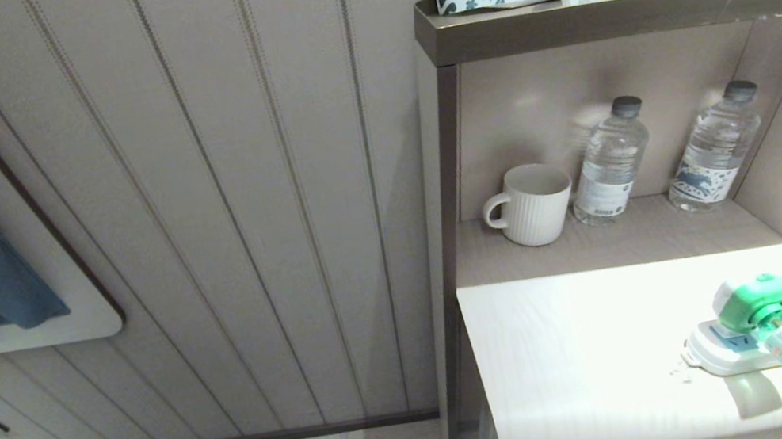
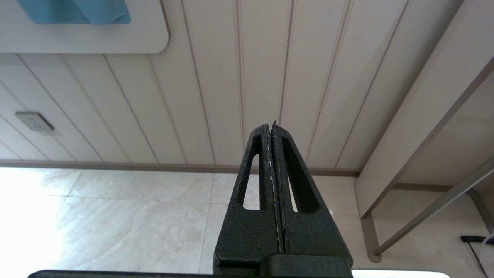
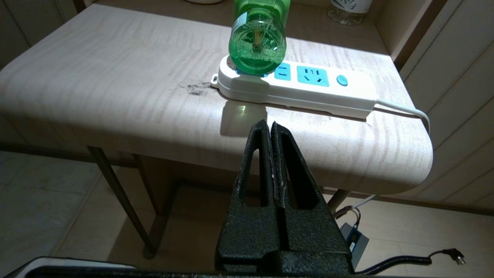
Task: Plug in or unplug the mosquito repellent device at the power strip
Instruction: Hold the socket with your left hand and unplug it with your right hand
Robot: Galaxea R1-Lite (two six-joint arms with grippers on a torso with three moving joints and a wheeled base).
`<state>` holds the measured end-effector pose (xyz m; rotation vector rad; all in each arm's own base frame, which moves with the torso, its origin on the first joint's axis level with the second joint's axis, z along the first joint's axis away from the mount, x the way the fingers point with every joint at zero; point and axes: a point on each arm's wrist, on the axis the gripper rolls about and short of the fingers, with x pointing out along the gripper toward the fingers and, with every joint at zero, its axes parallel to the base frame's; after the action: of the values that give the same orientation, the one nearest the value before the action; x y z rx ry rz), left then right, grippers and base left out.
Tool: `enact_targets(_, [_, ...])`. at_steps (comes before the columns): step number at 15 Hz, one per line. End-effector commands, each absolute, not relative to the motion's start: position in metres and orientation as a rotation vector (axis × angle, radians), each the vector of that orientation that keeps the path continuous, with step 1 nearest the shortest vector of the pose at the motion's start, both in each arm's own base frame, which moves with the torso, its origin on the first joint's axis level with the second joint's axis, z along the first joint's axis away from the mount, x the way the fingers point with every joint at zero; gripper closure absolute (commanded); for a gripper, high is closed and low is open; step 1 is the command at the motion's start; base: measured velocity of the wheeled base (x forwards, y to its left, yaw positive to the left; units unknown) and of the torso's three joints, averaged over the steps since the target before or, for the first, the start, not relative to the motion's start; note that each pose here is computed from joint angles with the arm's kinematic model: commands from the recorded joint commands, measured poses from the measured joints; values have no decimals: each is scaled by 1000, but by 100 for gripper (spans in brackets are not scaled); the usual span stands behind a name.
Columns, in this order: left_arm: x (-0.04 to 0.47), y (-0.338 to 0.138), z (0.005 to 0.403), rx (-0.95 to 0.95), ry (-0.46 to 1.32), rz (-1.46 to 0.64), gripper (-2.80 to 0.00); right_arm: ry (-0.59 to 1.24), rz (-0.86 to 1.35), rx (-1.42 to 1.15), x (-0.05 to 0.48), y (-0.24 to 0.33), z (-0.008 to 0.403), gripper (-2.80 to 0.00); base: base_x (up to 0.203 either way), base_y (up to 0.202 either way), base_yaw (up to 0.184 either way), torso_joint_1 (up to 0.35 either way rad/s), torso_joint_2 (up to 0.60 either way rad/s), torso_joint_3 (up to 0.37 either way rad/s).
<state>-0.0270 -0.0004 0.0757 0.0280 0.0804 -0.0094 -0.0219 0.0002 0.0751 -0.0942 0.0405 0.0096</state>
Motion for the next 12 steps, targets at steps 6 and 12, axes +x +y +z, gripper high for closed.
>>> enact_targets(6, [-27,0,76,28,81,-9,0,6,11,-26,-18,0,148,0,0,0,0,0,0,0])
enact_targets(12, [-27,0,76,28,81,-9,0,181,-1,5,44,0,268,0,0,0,0,0,0,0])
